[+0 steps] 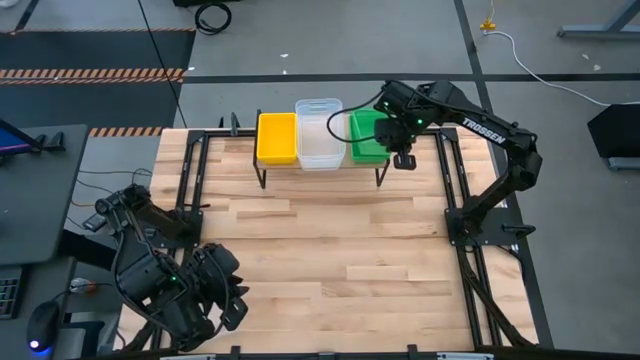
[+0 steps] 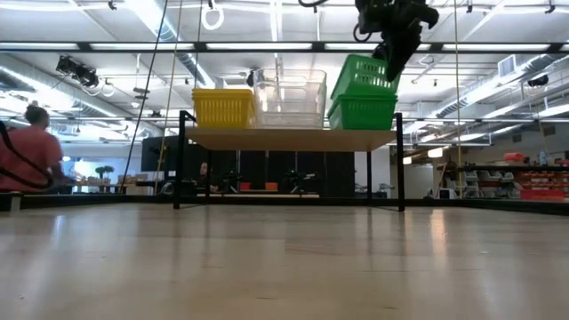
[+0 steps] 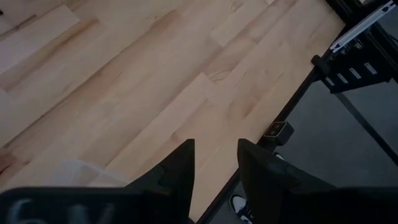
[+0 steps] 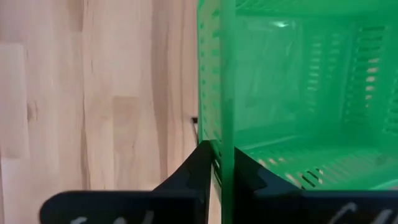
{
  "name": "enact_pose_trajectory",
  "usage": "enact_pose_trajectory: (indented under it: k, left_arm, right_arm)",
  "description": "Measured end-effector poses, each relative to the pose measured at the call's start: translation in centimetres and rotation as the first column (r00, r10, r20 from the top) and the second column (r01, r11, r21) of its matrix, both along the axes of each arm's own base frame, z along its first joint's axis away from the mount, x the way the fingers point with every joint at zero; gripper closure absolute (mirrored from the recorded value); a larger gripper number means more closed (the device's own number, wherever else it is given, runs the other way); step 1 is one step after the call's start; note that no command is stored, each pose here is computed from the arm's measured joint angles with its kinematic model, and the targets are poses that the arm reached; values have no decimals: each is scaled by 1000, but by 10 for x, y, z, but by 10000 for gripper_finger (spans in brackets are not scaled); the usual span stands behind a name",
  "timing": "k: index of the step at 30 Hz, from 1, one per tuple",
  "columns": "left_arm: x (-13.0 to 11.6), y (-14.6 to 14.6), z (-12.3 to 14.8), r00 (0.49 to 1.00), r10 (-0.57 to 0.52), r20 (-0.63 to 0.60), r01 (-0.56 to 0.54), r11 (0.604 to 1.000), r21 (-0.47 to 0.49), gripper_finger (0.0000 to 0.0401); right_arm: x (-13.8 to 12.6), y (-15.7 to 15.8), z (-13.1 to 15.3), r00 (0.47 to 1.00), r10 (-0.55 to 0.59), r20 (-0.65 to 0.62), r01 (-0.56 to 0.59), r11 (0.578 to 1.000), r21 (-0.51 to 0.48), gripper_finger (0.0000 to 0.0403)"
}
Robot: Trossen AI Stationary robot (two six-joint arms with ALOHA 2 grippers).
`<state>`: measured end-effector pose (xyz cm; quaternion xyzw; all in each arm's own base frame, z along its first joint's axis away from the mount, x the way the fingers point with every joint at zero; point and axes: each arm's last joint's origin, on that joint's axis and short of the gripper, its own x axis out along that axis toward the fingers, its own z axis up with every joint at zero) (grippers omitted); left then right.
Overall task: Stack baskets on shelf by color
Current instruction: Stack the green bin into the green bin on the shelf, then stack the transparent bin into the transparent bin on the shelf
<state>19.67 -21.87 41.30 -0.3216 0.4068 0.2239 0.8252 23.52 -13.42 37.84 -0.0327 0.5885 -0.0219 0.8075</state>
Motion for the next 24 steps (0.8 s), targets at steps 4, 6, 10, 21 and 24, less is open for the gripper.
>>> enact_pose_trajectory:
  k: [4, 6, 10, 21, 24]
  left_arm:
    - [0, 0, 0, 1000, 0, 0, 0, 1000, 0, 273]
    - [0, 0, 0, 1000, 0, 0, 0, 1000, 0, 273]
    - [0, 0, 0, 1000, -2, -1, 2, 1000, 1, 273]
    - [-1, -1, 0, 1000, -13, -25, 12, 1000, -19, 273]
    - [-2, -3, -3, 995, -46, -88, 40, 997, -67, 273]
  right_arm:
    - [2, -1, 1, 999, -33, 25, 33, 999, -2, 372]
    - [3, -2, 1, 998, -43, 35, 43, 999, -3, 383]
    - [3, -2, 1, 998, -44, 42, 44, 999, -3, 395]
    - [6, -3, 2, 995, -67, 72, 67, 998, -2, 304]
    - [6, -3, 2, 995, -67, 72, 67, 998, -2, 291]
